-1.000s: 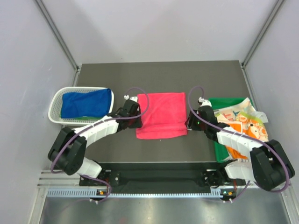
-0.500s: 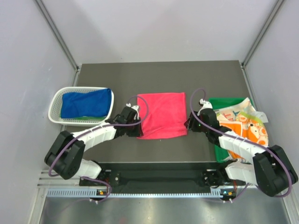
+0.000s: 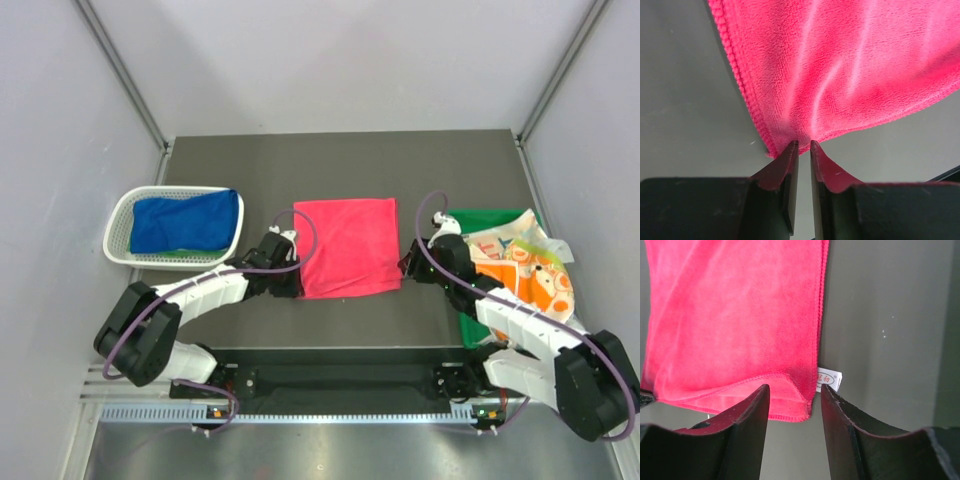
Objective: Fold and stack the towels
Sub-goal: Fold the towel
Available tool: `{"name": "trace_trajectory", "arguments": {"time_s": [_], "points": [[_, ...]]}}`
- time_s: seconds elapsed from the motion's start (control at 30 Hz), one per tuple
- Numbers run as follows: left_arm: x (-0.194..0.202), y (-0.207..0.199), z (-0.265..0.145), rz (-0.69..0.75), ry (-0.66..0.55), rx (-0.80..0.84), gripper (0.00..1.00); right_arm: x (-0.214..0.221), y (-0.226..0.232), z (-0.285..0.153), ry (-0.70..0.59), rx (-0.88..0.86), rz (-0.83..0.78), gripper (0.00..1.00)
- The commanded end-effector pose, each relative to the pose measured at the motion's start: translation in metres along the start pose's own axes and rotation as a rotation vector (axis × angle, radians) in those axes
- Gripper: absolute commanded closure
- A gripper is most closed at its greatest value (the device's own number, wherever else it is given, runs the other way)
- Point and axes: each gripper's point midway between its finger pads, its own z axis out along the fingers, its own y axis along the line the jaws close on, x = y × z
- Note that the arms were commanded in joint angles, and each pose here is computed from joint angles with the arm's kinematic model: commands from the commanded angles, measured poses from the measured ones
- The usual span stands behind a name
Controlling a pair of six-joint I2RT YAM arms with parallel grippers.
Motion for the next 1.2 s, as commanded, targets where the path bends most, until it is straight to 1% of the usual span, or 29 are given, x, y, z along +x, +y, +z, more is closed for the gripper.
{"name": "trace_trajectory", "arguments": {"time_s": [0.0,0.13,0.27,0.33,0.63,0.8,0.87,0.9,0.93,1.0,1.03,1.07,1.1,1.13,1.17], "points": [[-0.010,-0.004,-0.005,-0.007,-0.037,-0.004,0.81,-0.018,0.010,0.005,-0.032,-0.005,0.004,0.54],[-0.011,0.000,-0.008,-0.003,-0.036,-0.032,0.80,-0.014,0.012,0.014,-0.007,-0.002,-0.001,0.54],[-0.006,0.006,-0.004,-0.004,-0.017,-0.060,0.81,0.002,0.003,0.024,0.035,0.022,-0.001,0.55],[-0.003,0.008,-0.002,-0.008,-0.007,-0.064,0.82,0.003,0.005,0.024,0.031,0.003,0.008,0.55],[-0.005,0.014,-0.006,0.001,-0.009,-0.103,0.82,0.023,-0.007,-0.003,0.020,0.014,0.030,0.55],[-0.019,0.006,-0.014,-0.001,-0.039,-0.091,0.82,0.032,-0.011,-0.011,0.041,0.020,0.038,0.55],[-0.029,-0.001,-0.021,0.001,-0.065,-0.080,0.82,0.022,-0.007,-0.011,0.022,0.016,0.037,0.55],[-0.042,-0.008,-0.027,-0.002,-0.094,-0.075,0.82,0.017,-0.005,-0.011,0.013,0.016,0.038,0.55],[-0.050,-0.013,-0.032,-0.002,-0.111,-0.065,0.81,0.004,0.000,-0.008,-0.007,0.022,0.031,0.55],[-0.075,-0.013,-0.041,-0.006,-0.189,-0.109,0.80,-0.012,0.005,-0.003,-0.024,0.033,0.019,0.55],[-0.097,-0.022,-0.048,-0.013,-0.244,-0.108,0.78,-0.029,0.013,0.004,-0.033,0.034,0.010,0.55],[-0.109,-0.024,-0.051,-0.016,-0.275,-0.113,0.76,-0.037,0.014,0.008,-0.039,0.040,-0.010,0.55],[-0.124,-0.019,-0.054,-0.022,-0.321,-0.152,0.73,-0.047,0.016,0.014,-0.047,0.046,-0.017,0.55],[-0.145,-0.024,-0.054,-0.031,-0.360,-0.156,0.69,-0.062,0.019,0.026,-0.054,0.060,-0.030,0.55],[-0.155,-0.020,-0.052,-0.043,-0.368,-0.169,0.69,-0.070,0.020,0.033,-0.053,0.066,-0.031,0.55]]}}
